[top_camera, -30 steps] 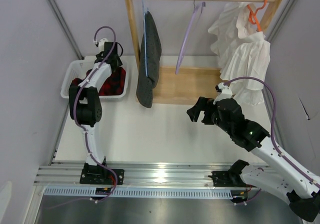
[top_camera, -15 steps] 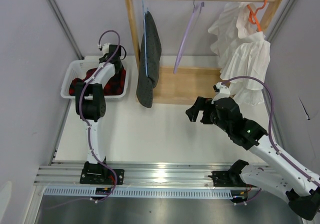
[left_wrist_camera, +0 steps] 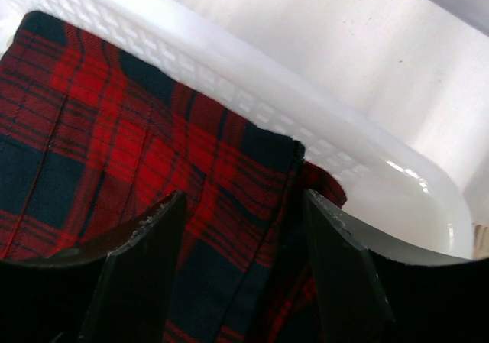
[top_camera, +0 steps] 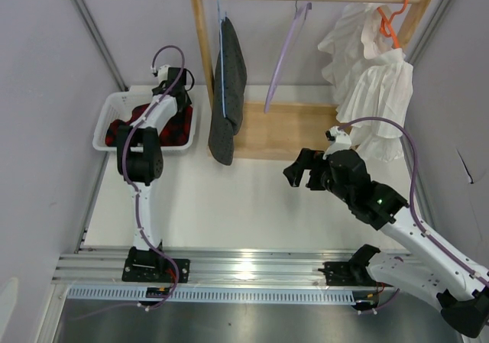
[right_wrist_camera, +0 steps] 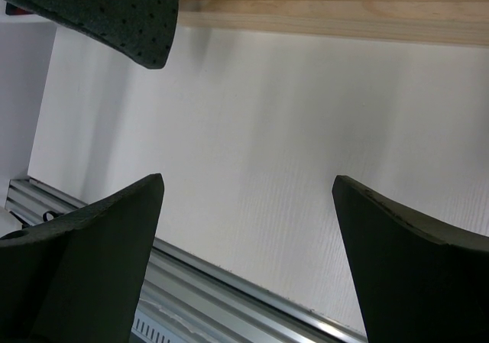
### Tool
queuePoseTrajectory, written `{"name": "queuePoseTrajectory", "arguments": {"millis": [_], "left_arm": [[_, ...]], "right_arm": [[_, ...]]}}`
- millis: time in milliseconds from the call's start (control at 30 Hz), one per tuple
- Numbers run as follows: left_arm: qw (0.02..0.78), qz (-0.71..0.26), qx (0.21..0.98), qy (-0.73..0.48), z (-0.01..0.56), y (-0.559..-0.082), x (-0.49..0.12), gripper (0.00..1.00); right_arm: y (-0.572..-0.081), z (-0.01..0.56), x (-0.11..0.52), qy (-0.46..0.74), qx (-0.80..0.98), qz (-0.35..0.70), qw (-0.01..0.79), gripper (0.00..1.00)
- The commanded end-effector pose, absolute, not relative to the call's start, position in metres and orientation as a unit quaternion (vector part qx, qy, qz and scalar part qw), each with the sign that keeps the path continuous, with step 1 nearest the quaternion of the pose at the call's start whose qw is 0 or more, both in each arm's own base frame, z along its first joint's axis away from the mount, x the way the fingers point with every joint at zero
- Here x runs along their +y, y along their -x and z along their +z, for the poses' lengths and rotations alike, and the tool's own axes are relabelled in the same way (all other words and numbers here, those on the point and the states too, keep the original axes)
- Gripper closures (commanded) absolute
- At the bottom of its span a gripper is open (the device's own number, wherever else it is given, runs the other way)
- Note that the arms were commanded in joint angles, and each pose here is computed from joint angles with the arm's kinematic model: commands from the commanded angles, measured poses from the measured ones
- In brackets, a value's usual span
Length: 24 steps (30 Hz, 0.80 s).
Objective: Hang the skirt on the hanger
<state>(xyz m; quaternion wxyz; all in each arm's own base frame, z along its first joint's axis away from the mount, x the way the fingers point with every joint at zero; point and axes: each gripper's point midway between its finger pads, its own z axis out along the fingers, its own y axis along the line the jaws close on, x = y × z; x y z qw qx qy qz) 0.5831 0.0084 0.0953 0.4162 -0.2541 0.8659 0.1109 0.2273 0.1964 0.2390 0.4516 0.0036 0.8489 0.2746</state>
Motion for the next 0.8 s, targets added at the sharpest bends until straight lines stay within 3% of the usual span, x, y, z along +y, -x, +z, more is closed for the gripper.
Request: {"name": "queuePoseTrajectory", "arguments": {"millis": [0, 367, 467, 500, 600, 767], "left_arm": [[0.425, 0.103, 0.864, 0.249, 0.104, -0.593, 0.001, 0.33], [0.401, 0.116, 0.869, 0.265, 0.098, -0.59, 0.003, 0.49], [0.398, 0.116, 0.87, 0.266, 0.097, -0.588, 0.005, 0.64], [0.398, 0.113, 0.871, 0.266, 0.099, -0.588, 0.005, 0.79], [0.414, 0.107, 0.867, 0.255, 0.118, -0.591, 0.004, 1.0], [0.473, 0.103, 0.841, 0.239, 0.192, -0.594, 0.009, 1.0]], "right_arm": [[-0.229, 0.249, 0.196, 0.001, 0.837, 0.284, 0.467, 0.01], [-0.226, 0.251, 0.194, 0.002, 0.836, 0.287, 0.469, 0.01], [-0.227, 0.249, 0.195, 0.003, 0.837, 0.286, 0.466, 0.01], [-0.227, 0.249, 0.195, 0.003, 0.837, 0.286, 0.467, 0.01], [-0.227, 0.249, 0.197, 0.003, 0.837, 0.29, 0.465, 0.01], [-0.227, 0.252, 0.203, 0.009, 0.832, 0.303, 0.464, 0.0]]}}
